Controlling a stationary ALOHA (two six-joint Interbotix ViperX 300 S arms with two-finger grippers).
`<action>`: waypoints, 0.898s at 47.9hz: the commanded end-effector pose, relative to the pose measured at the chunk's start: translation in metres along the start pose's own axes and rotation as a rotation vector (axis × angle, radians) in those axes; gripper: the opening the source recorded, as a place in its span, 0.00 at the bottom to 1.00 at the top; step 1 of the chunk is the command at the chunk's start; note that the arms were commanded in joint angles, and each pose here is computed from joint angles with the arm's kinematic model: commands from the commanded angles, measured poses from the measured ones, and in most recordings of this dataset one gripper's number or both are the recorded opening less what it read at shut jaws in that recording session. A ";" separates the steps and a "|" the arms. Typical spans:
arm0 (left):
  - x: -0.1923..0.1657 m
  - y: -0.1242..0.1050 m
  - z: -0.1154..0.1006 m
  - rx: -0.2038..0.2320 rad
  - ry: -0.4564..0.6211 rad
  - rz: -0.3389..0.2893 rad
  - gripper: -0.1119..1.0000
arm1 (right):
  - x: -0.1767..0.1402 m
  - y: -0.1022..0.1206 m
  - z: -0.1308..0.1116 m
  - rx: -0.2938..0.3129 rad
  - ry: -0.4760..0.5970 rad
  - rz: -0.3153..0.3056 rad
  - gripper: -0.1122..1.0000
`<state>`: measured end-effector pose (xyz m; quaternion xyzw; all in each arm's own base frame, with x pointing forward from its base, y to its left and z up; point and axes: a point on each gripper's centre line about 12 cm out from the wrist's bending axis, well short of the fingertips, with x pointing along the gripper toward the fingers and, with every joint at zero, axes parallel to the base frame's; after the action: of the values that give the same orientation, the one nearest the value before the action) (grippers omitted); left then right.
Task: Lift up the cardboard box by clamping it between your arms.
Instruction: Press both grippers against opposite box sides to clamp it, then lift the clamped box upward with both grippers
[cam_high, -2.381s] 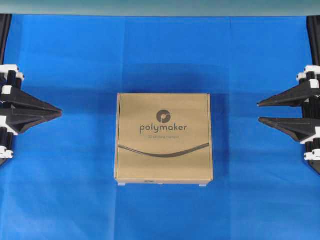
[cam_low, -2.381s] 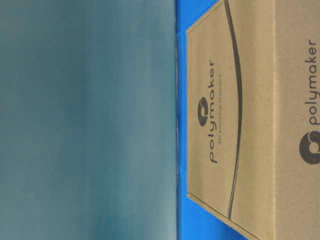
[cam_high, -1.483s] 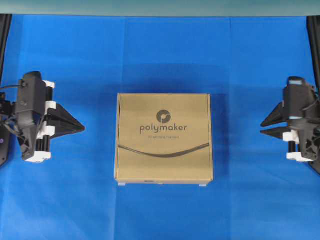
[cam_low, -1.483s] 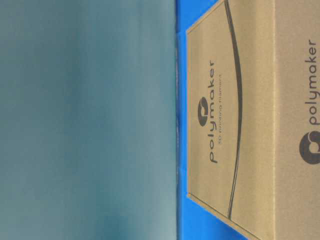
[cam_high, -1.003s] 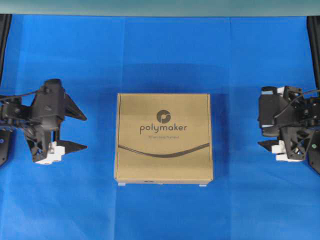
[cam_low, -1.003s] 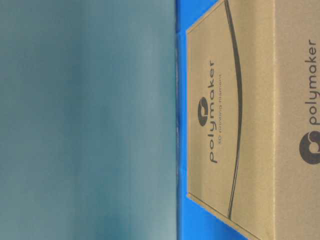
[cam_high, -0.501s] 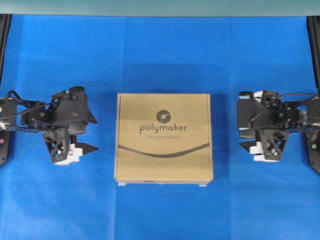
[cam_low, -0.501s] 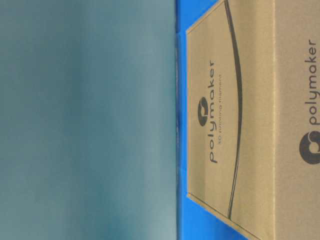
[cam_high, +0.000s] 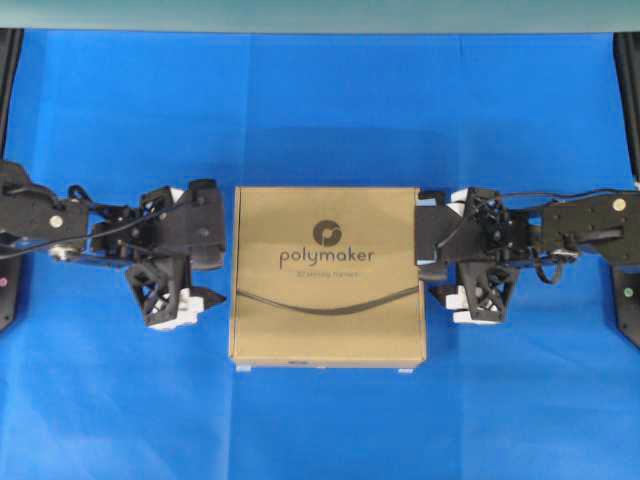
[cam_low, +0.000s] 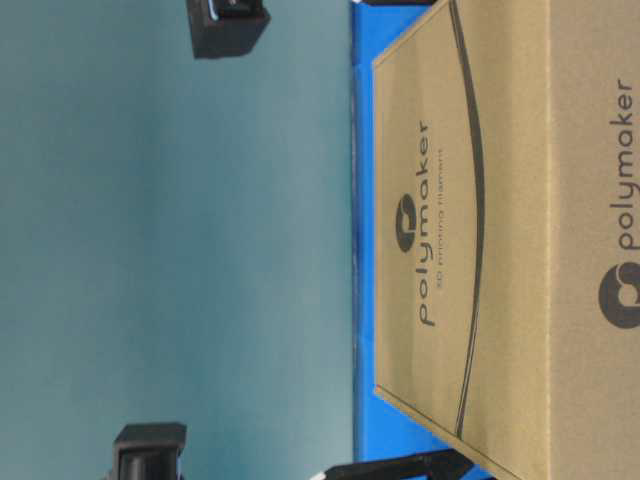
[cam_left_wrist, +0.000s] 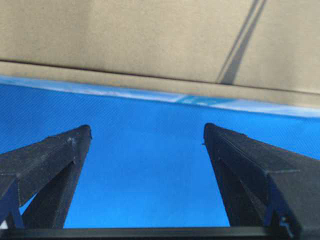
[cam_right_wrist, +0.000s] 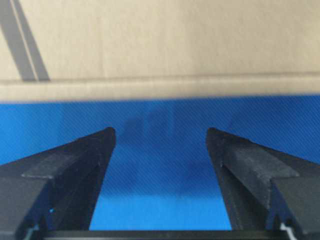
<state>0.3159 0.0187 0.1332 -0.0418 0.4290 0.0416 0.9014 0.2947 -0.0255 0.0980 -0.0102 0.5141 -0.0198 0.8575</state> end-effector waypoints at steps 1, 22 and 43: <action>0.003 0.000 0.011 0.001 -0.020 0.001 0.89 | -0.001 0.000 0.013 -0.012 -0.034 -0.001 1.00; 0.009 0.004 0.020 0.042 -0.007 0.010 0.89 | 0.002 0.000 0.021 -0.010 -0.045 -0.002 1.00; 0.003 0.008 0.033 0.035 -0.011 0.020 0.89 | -0.001 -0.001 0.041 0.001 -0.084 -0.002 1.00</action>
<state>0.3323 0.0275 0.1355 -0.0202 0.4478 0.0396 0.8930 0.3146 -0.0271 0.1010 -0.0106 0.5068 -0.0201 0.8618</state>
